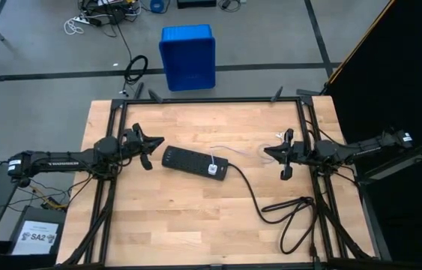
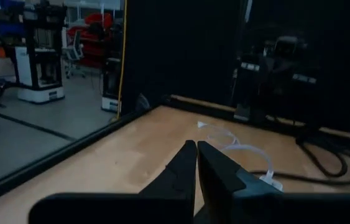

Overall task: Insert USB
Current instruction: Remove the white charger adapter from the black outlet extension

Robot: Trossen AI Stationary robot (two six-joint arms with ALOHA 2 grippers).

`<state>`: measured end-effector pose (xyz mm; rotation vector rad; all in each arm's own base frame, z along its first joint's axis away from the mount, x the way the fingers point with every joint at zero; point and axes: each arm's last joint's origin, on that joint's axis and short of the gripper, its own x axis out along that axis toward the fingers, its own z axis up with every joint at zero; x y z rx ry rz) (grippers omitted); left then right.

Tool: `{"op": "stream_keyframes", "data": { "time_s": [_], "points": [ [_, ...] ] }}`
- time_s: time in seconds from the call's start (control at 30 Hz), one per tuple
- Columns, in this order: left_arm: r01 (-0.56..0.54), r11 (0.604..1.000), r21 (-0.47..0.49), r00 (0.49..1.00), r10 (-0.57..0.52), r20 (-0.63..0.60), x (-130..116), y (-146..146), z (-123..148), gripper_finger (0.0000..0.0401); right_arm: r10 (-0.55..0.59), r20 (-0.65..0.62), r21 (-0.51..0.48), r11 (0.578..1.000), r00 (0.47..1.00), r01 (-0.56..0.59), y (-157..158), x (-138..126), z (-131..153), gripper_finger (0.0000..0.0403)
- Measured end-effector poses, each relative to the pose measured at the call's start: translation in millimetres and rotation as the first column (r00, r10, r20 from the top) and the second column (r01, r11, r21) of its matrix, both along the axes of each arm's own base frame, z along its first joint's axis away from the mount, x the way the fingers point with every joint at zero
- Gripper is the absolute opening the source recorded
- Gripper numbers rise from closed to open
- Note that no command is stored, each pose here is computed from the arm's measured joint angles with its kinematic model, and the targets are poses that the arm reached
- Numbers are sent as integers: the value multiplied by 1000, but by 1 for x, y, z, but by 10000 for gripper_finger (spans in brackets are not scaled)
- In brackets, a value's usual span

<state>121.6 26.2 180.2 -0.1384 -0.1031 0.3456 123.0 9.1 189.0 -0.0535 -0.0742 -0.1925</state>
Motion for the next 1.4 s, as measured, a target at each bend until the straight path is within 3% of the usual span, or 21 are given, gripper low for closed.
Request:
{"op": "stream_keyframes", "data": {
  "time_s": [0.67,0.87,0.97,1.4],
  "points": [
    [32,999,30,999,-32,-20,1,-1,-1,0,-23,-43,146,989,999,29,-10,8,-8,13],
    [222,975,10,973,-221,-72,4,-6,-6,0,-15,-118,172,984,993,35,-10,14,-17,2],
    [204,979,-22,974,-205,-99,7,-5,-11,0,5,-163,186,982,987,26,-9,20,-24,2],
    [195,980,-30,974,-197,-112,29,-1,-17,0,28,-132,141,990,991,-9,-11,45,-34,2]
  ]
}}
